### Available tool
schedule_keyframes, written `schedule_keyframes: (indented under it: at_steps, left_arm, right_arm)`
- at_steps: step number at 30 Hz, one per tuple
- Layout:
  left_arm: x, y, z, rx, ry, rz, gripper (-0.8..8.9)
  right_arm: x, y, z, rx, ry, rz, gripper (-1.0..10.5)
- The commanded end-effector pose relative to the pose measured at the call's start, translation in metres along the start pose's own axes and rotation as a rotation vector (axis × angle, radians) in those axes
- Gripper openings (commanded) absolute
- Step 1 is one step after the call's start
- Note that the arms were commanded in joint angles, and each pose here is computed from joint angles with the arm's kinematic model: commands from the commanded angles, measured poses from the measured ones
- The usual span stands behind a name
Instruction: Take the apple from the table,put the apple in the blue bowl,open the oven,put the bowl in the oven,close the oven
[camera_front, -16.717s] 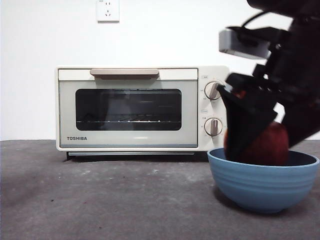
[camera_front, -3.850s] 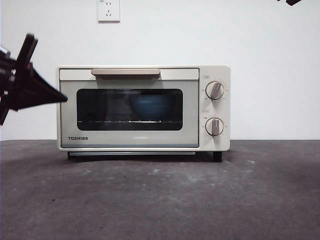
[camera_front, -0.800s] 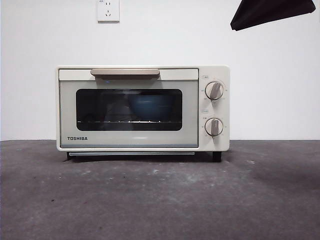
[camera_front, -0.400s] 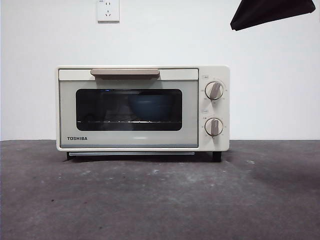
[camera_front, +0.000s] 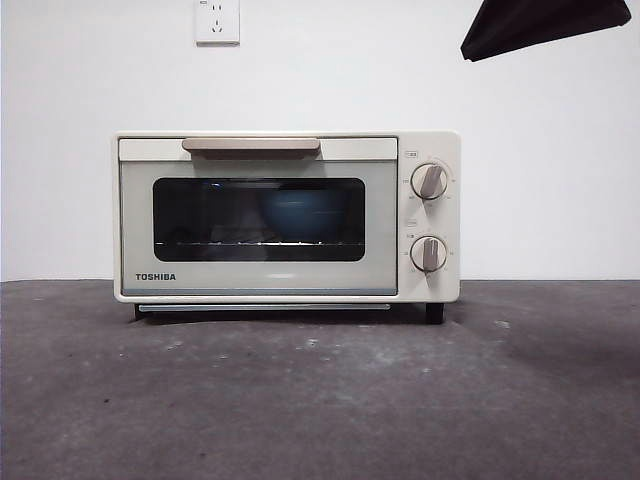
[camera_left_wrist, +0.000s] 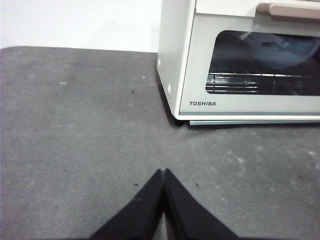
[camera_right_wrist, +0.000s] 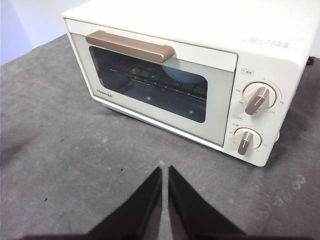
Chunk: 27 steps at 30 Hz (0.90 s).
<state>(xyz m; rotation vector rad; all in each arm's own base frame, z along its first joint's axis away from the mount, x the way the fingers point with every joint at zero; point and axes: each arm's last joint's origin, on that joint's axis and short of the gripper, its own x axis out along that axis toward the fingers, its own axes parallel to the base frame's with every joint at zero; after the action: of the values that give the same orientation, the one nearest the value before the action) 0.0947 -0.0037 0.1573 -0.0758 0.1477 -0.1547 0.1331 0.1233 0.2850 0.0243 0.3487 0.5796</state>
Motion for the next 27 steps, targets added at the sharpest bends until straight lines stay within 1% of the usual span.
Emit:
schedule_keyframes:
  at_steps: [1, 21, 23, 27]
  left_arm:
    - [0.002, 0.001, -0.008, -0.035, 0.020, 0.003, 0.07]
    - [0.002, 0.001, -0.007, -0.034, 0.014, 0.003, 0.07]
    - [0.002, 0.001, -0.007, -0.034, 0.014, 0.003, 0.07]
    - [0.002, 0.001, -0.007, -0.034, 0.014, 0.003, 0.07]
  right_arm:
    - [0.001, 0.002, 0.002, -0.010, -0.010, 0.009, 0.0]
    - [0.001, 0.002, 0.002, -0.017, -0.009, 0.008, 0.0]
    - [-0.002, -0.001, 0.004, -0.032, -0.028, -0.018, 0.0]
    - [-0.013, -0.017, 0.011, -0.037, -0.093, -0.120, 0.0]
